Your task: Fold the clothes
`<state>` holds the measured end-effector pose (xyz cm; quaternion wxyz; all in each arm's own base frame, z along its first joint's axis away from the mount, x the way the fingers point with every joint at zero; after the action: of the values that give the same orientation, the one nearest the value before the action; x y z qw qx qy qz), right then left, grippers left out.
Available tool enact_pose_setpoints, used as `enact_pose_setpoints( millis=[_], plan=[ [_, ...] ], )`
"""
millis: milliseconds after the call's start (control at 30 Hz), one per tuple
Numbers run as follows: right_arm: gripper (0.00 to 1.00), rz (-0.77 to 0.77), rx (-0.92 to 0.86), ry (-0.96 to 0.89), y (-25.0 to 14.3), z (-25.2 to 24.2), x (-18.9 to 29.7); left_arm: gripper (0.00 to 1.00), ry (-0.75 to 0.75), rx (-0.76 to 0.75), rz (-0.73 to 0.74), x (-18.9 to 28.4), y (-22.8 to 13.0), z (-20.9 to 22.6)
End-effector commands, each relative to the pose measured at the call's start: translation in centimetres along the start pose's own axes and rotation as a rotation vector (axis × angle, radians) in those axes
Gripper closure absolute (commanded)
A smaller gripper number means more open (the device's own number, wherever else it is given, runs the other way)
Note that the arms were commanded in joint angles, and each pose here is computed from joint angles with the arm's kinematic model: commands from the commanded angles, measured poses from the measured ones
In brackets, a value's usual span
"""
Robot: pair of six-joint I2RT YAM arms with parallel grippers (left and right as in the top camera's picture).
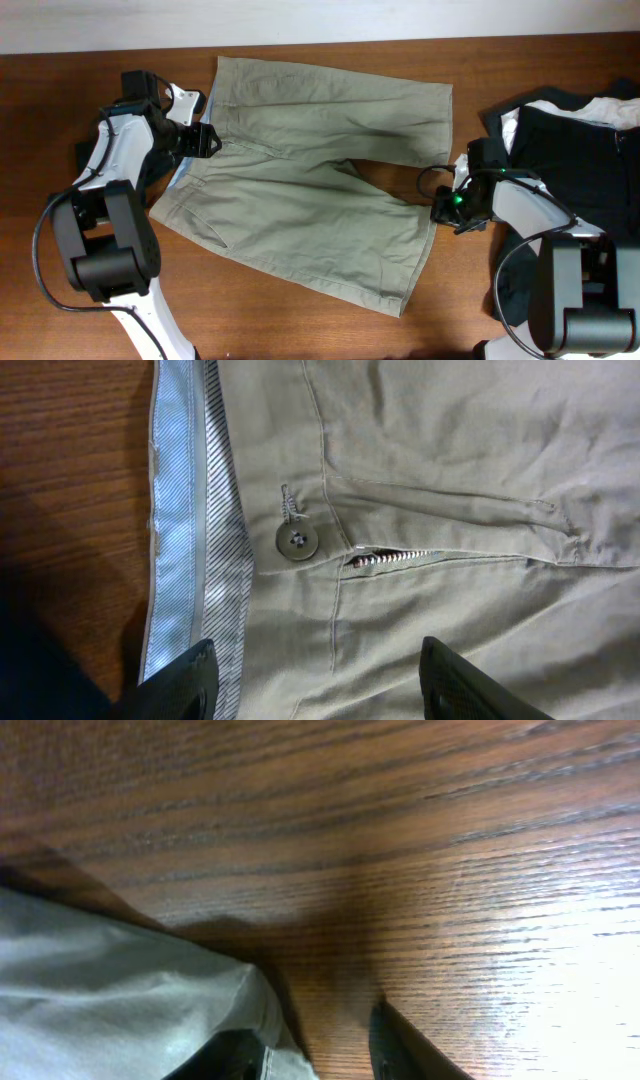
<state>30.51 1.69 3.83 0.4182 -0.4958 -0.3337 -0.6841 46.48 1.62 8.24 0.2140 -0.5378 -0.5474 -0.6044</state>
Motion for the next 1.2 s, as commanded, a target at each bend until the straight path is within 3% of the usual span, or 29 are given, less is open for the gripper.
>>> enact_pose_setpoints(
  millis=[0, 33, 100, 333, 467, 567, 633, 733, 800, 867, 900, 1000, 1067, 1167],
  plan=[
    [0.71, 0.125, -0.013, 0.043, -2.6, 0.0, -1.8, 0.36, 0.010, -0.011, -0.047, 1.7, 1.2, 0.0],
    [0.76, 0.136, 0.009, 0.074, -2.8, 0.4, -1.8, 0.36, 0.010, -0.011, -0.047, 1.7, 1.2, 0.0],
    [0.96, 0.129, 0.009, 0.057, -2.7, 0.2, -1.8, 0.36, 0.011, -0.012, -0.049, 1.7, 1.3, 0.0],
    [0.96, 0.083, -0.031, -0.127, -0.8, -1.2, 0.1, 0.36, 0.043, -0.047, -0.112, 1.4, 2.7, 0.7],
    [0.96, 0.078, -0.029, -0.123, -0.3, -0.8, 0.6, 0.38, 0.005, -0.080, -0.093, -2.6, 2.7, -0.3],
    [0.96, 0.077, -0.028, -0.123, -0.3, -0.8, 0.6, 0.63, 0.009, -0.115, -0.058, -4.0, 2.9, -1.9],
    [0.96, 0.078, -0.028, -0.123, -0.3, -0.8, 0.6, 0.63, 0.095, -0.102, 0.015, -4.1, 1.7, -0.8],
    [0.96, 0.083, -0.030, -0.122, -0.4, -0.8, 0.6, 0.62, 0.108, -0.076, 0.054, -4.7, 0.5, 0.2],
    [0.96, 0.089, -0.031, -0.125, -0.5, -0.8, 0.6, 0.61, 0.028, -0.048, 0.104, -6.4, -1.2, -0.5],
    [0.96, 0.089, -0.031, -0.125, -0.5, -0.8, 0.6, 0.62, -0.076, -0.042, 0.063, -6.8, -0.7, -1.8],
    [0.96, 0.089, -0.031, -0.125, -0.5, -0.8, 0.6, 0.65, -0.096, -0.043, 0.047, -6.7, -0.4, -2.1],
    [0.96, 0.089, -0.031, -0.125, -0.5, -0.8, 0.6, 0.89, -0.090, -0.053, 0.021, -6.2, 0.7, -1.9],
    [0.96, 0.091, -0.031, -0.127, -0.6, -0.8, 0.6, 1.00, -0.072, -0.066, -0.014, -5.3, 2.2, -1.4],
    [0.96, 0.099, -0.034, -0.139, -0.8, -1.0, 0.7, 1.00, -0.052, -0.068, -0.043, -3.5, 3.9, -0.7]
  ],
)
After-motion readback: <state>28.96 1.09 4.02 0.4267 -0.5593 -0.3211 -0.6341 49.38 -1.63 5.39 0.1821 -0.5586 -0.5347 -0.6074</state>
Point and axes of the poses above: each gripper's point midway between its finger pads, its own x axis back along the fingers, its own z axis along the line the jaws close on, y = z × x, the point moved 4 cm from there along x, back along the fingers, and after that the axes turned 11 degrees about -x, right-handed, at the moved point
